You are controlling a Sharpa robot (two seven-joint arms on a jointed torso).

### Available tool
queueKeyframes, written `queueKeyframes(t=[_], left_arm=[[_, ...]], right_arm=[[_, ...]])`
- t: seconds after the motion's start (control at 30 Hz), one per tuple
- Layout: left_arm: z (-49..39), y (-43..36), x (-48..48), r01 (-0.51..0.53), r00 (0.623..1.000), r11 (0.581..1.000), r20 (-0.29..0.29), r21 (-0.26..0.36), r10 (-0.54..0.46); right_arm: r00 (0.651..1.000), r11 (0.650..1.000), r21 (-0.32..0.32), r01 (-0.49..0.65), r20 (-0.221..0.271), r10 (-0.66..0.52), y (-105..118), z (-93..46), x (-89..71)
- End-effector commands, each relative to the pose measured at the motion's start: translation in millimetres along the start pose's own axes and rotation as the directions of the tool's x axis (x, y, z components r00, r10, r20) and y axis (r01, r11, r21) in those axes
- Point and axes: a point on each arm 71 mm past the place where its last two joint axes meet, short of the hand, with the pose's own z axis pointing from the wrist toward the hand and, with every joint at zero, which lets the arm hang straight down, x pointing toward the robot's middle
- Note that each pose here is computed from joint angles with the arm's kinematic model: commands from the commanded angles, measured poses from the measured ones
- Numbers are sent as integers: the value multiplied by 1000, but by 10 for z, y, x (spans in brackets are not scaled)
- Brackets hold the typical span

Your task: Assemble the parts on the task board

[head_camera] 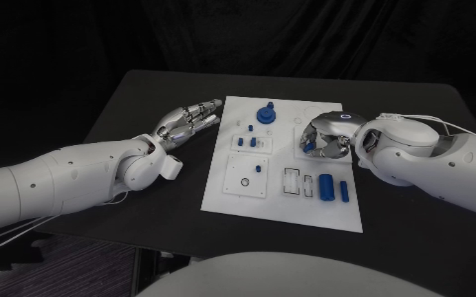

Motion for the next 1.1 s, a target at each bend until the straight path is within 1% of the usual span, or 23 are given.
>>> queueKeyframes(t=[0.03,0.23,0.37,0.5,0.67,0.73,0.83,0.9,0.93,1.0,1.1], left_arm=[[0,-37,16,16,1000,998,-9,60,-16],[-5,-35,13,16,1000,998,-9,59,-16],[-13,-34,9,16,1000,998,-7,59,-15],[-16,-34,8,15,1000,998,-5,59,-15],[-19,-33,7,14,1000,998,-4,58,-14],[-17,-32,7,13,1000,998,-4,58,-13],[-13,-30,11,14,1000,998,-5,57,-14],[-10,-29,13,14,1000,998,-6,58,-14],[-9,-29,14,15,1000,998,-6,58,-14],[-7,-28,15,15,1000,998,-6,58,-15],[-3,-26,16,15,1000,998,-7,58,-15]], right_arm=[[999,999,-33,-4,47,6,43,-2,-23],[996,999,-51,-9,85,14,77,-22,-50],[994,998,-62,-15,112,22,116,-61,-76],[991,997,-75,-12,131,22,169,-102,-150],[989,994,-107,-1,144,17,295,-156,-280],[989,991,-135,5,144,15,403,-185,-342],[990,985,-171,8,138,16,543,-207,-374],[991,979,-203,10,130,17,663,-213,-383],[992,978,-207,10,129,17,676,-213,-383],[992,972,-237,13,122,16,788,-208,-382],[993,959,-282,40,118,-7,953,-182,-369]])
